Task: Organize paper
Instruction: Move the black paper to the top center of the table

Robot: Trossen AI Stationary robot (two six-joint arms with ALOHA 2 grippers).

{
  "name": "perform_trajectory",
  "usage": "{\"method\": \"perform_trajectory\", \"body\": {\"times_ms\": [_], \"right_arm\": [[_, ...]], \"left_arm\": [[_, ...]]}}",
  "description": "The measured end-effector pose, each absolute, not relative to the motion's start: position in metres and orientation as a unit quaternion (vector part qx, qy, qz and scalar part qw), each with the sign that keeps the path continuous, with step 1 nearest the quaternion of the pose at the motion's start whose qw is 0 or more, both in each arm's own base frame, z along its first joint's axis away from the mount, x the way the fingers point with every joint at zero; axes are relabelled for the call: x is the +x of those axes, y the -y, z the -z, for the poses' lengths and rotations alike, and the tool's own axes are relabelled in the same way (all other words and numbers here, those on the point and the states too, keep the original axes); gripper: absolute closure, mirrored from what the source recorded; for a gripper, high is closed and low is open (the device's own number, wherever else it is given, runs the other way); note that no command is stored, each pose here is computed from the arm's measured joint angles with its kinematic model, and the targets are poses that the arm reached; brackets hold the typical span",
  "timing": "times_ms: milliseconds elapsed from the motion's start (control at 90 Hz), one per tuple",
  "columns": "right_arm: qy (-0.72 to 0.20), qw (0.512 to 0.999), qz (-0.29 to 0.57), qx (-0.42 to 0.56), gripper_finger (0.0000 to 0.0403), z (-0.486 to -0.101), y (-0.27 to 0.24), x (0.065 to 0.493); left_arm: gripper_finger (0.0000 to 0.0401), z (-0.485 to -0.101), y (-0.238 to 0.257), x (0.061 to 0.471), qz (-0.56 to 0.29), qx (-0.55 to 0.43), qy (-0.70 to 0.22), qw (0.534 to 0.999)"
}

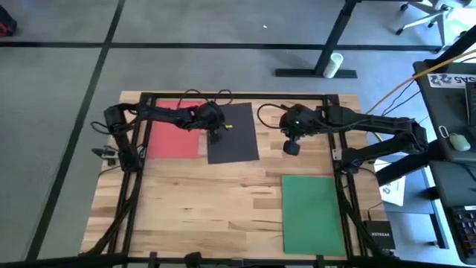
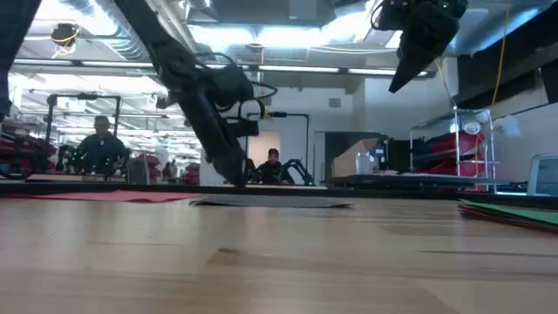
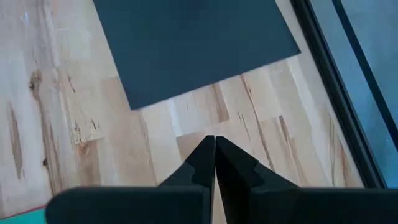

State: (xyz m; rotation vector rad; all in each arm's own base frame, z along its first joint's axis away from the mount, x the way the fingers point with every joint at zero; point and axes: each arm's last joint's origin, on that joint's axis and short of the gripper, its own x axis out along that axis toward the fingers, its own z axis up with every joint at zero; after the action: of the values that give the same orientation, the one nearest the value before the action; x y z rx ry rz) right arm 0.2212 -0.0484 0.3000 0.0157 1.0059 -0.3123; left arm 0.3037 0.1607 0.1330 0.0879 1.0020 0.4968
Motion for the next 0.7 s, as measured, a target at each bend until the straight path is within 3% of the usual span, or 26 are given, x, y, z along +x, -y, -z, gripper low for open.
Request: {"method": "perform_trajectory", "body": {"times_ms": [700], "right_arm": [[-0.482,0.863,0.148,0.009,0.0403,-0.300,0.048,0.221]], "left_arm": [[0.0401,-0.134,-0.182,0.326,-0.213,0.091,-0.494,0.838]]}}
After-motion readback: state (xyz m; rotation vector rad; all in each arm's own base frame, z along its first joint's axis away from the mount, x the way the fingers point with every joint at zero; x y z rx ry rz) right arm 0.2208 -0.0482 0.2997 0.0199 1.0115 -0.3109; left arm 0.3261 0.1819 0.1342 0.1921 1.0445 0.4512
